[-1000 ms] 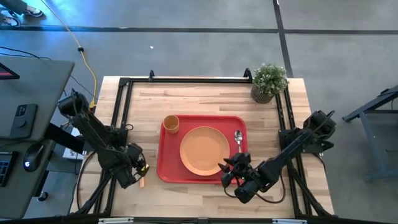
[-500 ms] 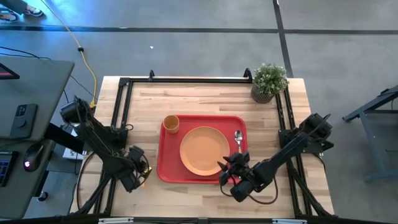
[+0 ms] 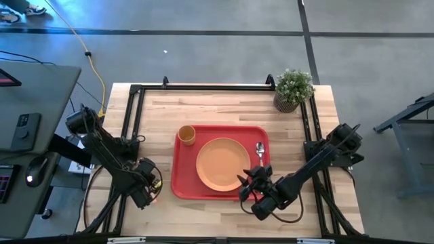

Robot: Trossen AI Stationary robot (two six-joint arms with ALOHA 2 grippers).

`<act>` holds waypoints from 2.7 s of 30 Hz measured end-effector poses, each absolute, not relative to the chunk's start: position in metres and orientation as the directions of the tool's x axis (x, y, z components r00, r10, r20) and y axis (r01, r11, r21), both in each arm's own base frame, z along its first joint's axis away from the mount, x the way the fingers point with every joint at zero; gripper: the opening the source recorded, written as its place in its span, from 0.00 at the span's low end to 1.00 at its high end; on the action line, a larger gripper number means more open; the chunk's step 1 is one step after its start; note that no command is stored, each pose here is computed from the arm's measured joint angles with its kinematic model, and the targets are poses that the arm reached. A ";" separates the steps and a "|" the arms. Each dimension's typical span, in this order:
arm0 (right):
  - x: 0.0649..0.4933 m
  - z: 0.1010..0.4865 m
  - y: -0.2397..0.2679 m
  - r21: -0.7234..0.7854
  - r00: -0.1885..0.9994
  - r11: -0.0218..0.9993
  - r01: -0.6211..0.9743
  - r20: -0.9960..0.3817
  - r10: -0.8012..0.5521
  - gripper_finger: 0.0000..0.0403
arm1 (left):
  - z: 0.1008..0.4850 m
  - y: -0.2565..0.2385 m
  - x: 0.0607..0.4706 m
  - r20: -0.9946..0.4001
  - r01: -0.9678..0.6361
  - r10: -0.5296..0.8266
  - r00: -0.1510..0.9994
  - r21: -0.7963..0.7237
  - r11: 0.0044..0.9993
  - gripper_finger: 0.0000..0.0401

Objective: Pick and place plate/cup/fork/spoon on tray
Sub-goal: Put the orange fork on the red tray to the left of the orange spoon

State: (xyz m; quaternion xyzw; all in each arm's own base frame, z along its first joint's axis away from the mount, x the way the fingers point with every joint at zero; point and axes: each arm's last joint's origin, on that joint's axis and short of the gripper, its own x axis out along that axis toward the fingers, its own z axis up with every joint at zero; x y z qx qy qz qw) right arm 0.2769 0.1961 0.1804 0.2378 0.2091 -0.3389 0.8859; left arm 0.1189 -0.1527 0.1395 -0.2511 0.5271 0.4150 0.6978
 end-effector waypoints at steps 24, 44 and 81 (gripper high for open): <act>0.278 0.180 0.197 0.286 0.687 0.663 0.692 -0.544 -0.482 0.41 | 0.156 -0.156 0.117 -0.996 0.136 0.081 0.035 0.085 0.987 0.30; 0.279 0.181 0.198 0.274 0.691 0.682 0.679 -0.552 -0.467 0.41 | 0.134 -0.161 0.126 -0.954 0.470 0.298 -0.040 0.245 0.848 0.32; 0.281 0.181 0.198 0.297 0.697 0.676 0.675 -0.559 -0.450 0.41 | 0.143 -0.120 0.169 -0.988 -0.656 0.152 -0.039 0.140 0.742 0.28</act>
